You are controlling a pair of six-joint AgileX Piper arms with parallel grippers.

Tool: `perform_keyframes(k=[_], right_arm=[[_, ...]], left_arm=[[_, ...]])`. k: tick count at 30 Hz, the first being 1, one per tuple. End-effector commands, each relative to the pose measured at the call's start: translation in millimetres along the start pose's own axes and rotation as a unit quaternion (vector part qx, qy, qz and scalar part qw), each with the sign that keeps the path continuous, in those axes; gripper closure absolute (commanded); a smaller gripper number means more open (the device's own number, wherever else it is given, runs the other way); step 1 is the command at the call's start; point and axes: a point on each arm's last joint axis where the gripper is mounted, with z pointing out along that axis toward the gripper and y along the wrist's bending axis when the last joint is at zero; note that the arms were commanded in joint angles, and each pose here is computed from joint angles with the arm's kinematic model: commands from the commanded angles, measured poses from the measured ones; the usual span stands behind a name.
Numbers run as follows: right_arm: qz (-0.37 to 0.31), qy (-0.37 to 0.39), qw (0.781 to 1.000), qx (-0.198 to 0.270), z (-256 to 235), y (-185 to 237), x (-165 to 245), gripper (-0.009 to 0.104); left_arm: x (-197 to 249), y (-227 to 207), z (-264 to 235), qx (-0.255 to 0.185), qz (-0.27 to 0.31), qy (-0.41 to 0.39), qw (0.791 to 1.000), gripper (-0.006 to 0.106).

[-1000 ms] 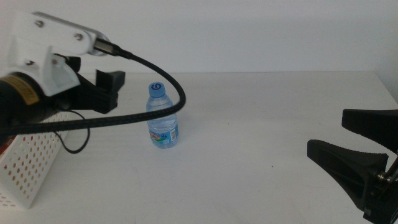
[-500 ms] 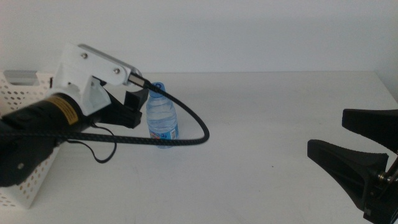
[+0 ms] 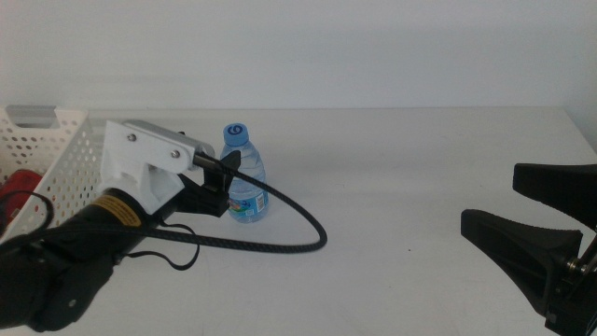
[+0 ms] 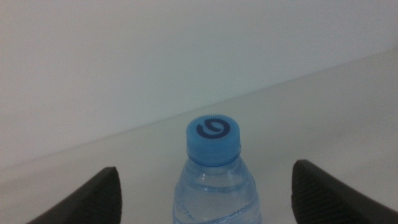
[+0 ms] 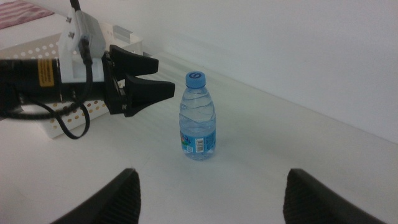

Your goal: Use arms to grab the bottles and put them into the dustbin to the left of the table.

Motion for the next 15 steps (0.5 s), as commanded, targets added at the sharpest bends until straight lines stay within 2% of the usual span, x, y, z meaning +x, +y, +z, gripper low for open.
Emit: perform_keyframes(k=[1, 8, 15], right_arm=[[-0.007, -0.054, 0.998, 0.008, -4, -1, -15, 0.035], [-0.007, -0.054, 0.998, 0.008, -4, -1, -15, 0.035], [-0.007, -0.054, 0.998, 0.008, -4, -1, -15, 0.035]], left_arm=[[-16, 1, 2, -0.005, 0.003, -0.081, 0.997, 0.01], [-1, -6, 14, 0.039, -0.007, -0.126, 0.991, 0.01], [13, -3, 20, 0.027, -0.02, -0.12, 0.992, 0.01]])
